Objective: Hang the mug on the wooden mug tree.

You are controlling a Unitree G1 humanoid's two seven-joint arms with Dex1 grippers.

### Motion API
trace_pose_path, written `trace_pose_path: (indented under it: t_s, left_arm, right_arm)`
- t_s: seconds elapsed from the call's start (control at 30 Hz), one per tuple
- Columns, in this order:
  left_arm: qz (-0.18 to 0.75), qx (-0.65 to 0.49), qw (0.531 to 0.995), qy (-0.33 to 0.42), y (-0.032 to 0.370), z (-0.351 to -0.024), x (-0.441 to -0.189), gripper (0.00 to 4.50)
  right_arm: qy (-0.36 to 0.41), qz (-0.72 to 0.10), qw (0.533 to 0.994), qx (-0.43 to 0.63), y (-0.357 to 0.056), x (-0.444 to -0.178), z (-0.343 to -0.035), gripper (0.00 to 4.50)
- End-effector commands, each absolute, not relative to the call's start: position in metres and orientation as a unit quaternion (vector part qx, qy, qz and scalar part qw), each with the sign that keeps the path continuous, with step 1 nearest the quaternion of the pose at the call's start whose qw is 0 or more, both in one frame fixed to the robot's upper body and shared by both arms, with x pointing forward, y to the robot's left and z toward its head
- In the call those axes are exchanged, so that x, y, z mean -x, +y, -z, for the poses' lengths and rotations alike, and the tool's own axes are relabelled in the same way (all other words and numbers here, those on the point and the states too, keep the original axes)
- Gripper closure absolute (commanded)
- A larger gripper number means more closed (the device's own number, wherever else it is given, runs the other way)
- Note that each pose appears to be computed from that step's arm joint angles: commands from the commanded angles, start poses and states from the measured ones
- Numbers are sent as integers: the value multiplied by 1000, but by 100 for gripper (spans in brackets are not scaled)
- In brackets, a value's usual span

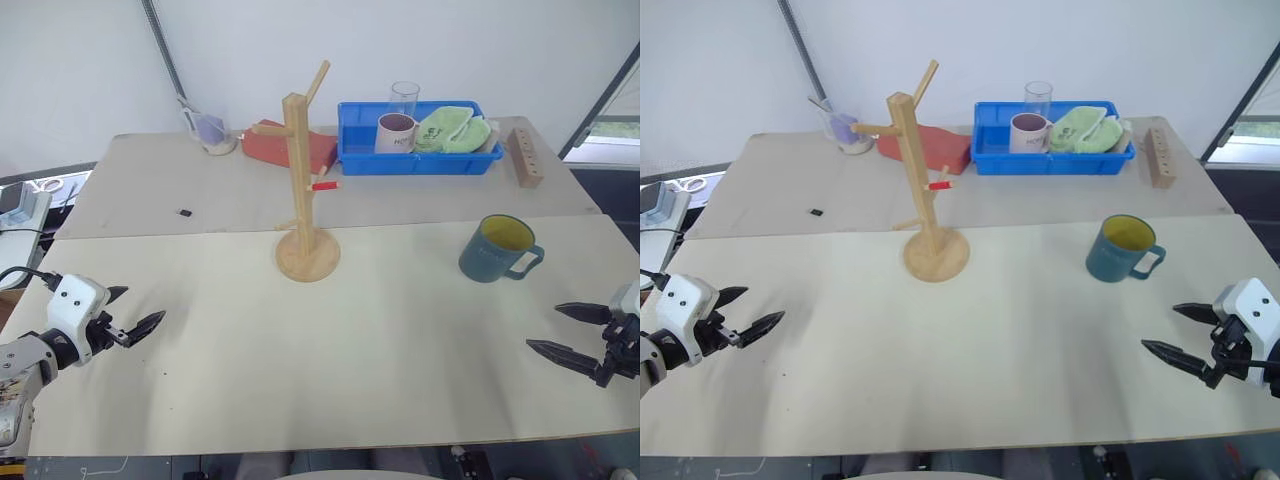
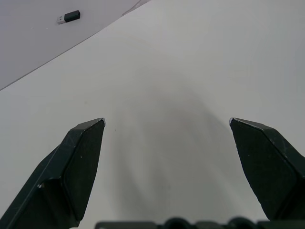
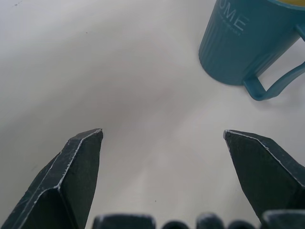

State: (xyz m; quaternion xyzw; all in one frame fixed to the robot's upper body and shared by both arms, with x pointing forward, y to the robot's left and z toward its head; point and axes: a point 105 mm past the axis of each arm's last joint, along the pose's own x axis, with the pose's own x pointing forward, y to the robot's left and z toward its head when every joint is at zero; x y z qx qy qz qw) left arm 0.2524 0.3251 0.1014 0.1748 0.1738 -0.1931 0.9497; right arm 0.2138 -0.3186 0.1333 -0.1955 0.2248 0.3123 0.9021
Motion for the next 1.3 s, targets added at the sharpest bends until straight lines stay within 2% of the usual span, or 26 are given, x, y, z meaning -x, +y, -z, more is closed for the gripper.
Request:
trace_pose_path:
  t_s: [0.03,0.43,0.53,0.8,0.93,1.13,1.3]
  left_arm:
    - [202,-187,950,146,326,-115,-253,0]
    - [218,-163,956,105,334,-124,-252,0]
    - [267,-158,946,96,318,-133,-252,0]
    - [449,-140,882,-6,221,-195,-266,0]
    - [563,-106,818,-45,158,-219,-261,0]
    - [671,-89,733,-64,94,-225,-256,0]
    - [707,-107,695,-77,62,-222,-257,0]
  right_arm:
    - [204,-304,908,205,-317,-219,-141,2]
    - [167,-270,923,216,-314,-231,-145,2]
    - [159,-265,927,215,-313,-233,-146,2]
    - [133,-221,947,191,-308,-233,-144,2]
    - [106,-178,965,161,-297,-230,-137,2]
    - [34,-49,983,172,-300,-243,-138,2]
    - [30,9,989,148,-308,-253,-131,2]
